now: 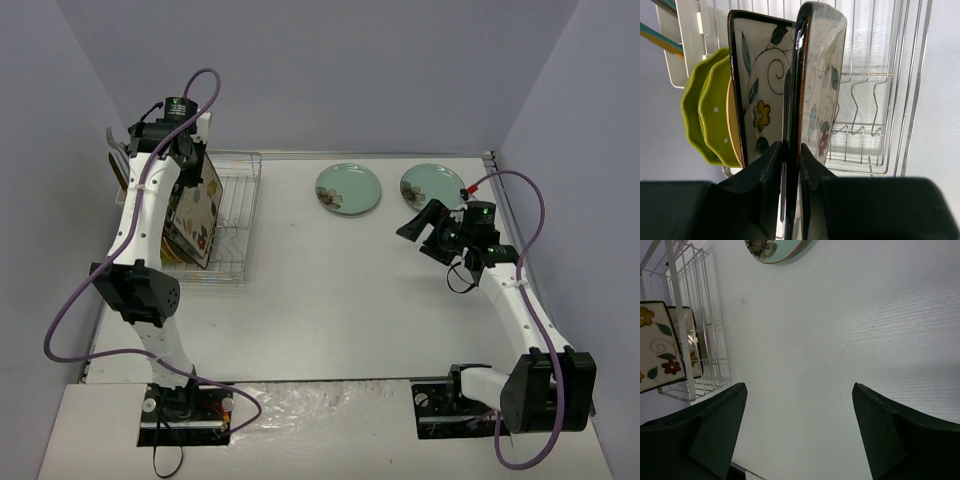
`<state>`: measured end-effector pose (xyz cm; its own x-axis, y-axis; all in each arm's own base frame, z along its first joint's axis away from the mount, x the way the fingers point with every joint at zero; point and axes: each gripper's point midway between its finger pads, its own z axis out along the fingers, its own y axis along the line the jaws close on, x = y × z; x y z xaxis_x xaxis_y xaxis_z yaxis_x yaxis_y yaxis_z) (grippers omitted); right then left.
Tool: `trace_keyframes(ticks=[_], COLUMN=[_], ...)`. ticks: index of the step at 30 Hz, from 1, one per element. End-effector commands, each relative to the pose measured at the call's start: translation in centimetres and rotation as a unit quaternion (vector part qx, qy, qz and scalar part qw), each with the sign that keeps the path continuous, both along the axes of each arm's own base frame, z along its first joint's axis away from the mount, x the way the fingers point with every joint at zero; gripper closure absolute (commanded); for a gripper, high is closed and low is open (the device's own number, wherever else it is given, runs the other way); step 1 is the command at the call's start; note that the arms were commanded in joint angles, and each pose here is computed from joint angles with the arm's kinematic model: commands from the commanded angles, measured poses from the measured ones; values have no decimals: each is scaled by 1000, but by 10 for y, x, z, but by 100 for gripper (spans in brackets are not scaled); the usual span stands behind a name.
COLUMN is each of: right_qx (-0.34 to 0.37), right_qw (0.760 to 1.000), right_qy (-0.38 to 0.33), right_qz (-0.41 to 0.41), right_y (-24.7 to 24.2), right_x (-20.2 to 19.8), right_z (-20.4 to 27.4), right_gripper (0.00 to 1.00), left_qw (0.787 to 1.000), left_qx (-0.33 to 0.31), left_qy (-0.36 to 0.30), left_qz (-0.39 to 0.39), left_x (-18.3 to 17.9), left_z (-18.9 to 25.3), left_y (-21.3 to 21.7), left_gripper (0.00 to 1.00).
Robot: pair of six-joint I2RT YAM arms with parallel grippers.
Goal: Load the plates into the dish rack
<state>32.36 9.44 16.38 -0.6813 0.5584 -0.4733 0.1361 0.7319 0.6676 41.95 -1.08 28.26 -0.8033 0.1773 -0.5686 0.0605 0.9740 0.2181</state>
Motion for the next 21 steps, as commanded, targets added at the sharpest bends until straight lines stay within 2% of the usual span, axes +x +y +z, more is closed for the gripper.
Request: trace_keyframes(ticks=[1, 21], right_qx=[0, 1], right_qw=[999, 999], right_qy=[-45, -38], right_qz=[7, 15], right_y=[0, 2], right_x=[17, 16], right_z=[23, 16], right_gripper=[17, 17], left_qw=[986, 991], left_qx=[-27, -27], left_qy=[-165, -125], left_qz=[31, 45], left_x=[-9, -7], left_z=[98, 74], left_y=[7, 7], left_gripper=[100, 100])
